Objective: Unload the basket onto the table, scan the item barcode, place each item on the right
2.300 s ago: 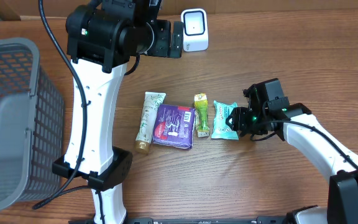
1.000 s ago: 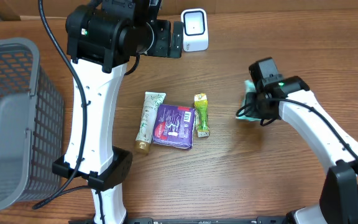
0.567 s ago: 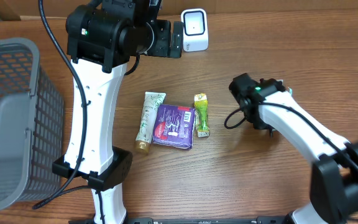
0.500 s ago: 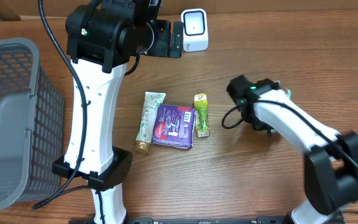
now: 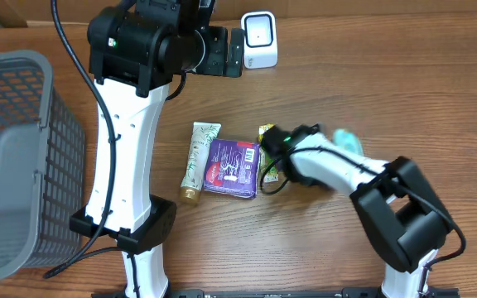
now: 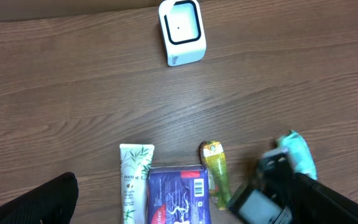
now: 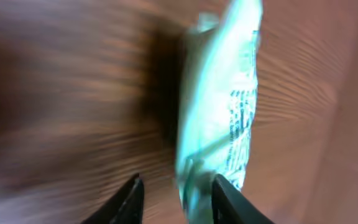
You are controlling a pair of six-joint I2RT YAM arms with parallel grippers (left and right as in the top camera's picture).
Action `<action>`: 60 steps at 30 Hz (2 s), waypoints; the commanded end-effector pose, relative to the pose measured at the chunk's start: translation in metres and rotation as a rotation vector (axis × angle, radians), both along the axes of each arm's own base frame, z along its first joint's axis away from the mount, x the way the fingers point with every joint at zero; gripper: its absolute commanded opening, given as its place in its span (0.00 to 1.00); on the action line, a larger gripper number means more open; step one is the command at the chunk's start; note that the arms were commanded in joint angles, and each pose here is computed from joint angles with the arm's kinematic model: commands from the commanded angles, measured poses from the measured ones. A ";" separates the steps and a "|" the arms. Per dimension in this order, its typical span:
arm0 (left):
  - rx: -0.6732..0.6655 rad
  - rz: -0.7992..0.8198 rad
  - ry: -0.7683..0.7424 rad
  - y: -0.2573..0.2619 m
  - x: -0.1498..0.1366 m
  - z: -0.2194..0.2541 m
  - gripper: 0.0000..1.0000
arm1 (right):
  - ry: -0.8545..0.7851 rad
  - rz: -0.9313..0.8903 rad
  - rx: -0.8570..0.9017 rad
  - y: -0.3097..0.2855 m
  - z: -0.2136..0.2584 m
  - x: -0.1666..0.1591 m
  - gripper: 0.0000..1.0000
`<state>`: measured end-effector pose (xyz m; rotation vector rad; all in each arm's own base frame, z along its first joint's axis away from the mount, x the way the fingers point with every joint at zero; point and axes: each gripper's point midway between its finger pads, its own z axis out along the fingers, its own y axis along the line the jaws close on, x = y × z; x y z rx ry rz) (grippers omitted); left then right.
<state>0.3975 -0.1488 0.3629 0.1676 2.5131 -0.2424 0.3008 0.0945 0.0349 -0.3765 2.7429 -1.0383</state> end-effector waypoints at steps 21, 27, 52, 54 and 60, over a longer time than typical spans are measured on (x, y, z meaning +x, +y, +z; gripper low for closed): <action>0.009 -0.007 -0.047 0.006 -0.005 0.014 1.00 | 0.051 -0.161 0.697 0.042 0.091 0.053 0.75; 0.008 -0.007 -0.047 0.006 -0.005 0.014 1.00 | 0.086 -0.190 0.775 0.003 0.063 0.065 0.45; 0.008 -0.007 -0.047 0.006 -0.005 0.014 0.99 | -0.014 -0.182 0.808 -0.020 -0.021 0.068 0.08; 0.008 -0.007 -0.047 0.006 -0.005 0.014 1.00 | -0.111 -0.330 0.818 -0.036 -0.018 0.079 0.07; 0.008 -0.007 -0.047 0.006 -0.005 0.014 0.99 | -0.300 -0.761 0.923 -0.071 -0.015 0.093 0.07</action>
